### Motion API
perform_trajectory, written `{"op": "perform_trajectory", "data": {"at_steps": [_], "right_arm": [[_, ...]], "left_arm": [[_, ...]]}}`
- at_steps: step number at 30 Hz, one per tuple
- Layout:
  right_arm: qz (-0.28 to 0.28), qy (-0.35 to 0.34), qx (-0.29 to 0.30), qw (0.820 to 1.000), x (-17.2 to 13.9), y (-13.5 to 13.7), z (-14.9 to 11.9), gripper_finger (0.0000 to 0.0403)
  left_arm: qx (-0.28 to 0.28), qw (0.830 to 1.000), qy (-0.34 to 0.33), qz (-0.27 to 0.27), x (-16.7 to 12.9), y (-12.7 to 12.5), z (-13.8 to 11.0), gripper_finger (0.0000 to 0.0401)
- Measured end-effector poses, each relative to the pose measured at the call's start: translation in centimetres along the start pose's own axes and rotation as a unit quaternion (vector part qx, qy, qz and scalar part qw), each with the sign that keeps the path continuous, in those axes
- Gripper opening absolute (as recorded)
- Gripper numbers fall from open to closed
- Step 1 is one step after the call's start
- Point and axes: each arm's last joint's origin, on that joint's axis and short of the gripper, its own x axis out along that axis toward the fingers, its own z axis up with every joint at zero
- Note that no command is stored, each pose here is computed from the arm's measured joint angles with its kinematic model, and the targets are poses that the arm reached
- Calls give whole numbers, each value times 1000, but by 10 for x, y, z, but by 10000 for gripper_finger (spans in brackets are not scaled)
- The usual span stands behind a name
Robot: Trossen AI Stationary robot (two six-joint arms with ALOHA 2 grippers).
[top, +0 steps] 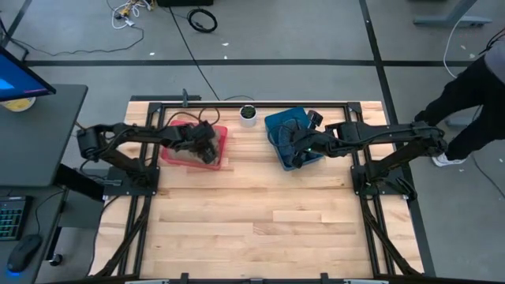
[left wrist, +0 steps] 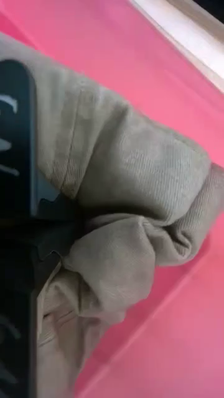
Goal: Pick & Place hat
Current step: Put the brown cap into the red bin, then return to Home Position
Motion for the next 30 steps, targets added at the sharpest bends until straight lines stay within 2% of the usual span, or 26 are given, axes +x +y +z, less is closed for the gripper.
{"op": "perform_trajectory", "data": {"at_steps": [5,8,15,19,22,26,30], "right_arm": [[0,0,3,1000,0,0,0,5],[0,0,4,1000,0,0,0,5],[0,0,15,1000,0,0,0,4],[13,-2,10,1000,-3,-1,0,7],[52,-16,1,999,-13,-3,0,11],[71,-58,11,996,-36,-11,-2,12],[99,-132,12,986,-54,-17,-23,13]], "left_arm": [[7,1000,-27,-1,3,2,8,3],[5,1000,-29,-3,-8,2,16,3],[4,999,-44,-16,-68,4,33,3],[-16,994,-106,-31,-114,11,37,3],[-13,981,-187,-50,-151,17,33,3],[-19,957,-280,-71,-192,28,16,3],[3,931,-349,-103,-202,33,-12,3]]}}
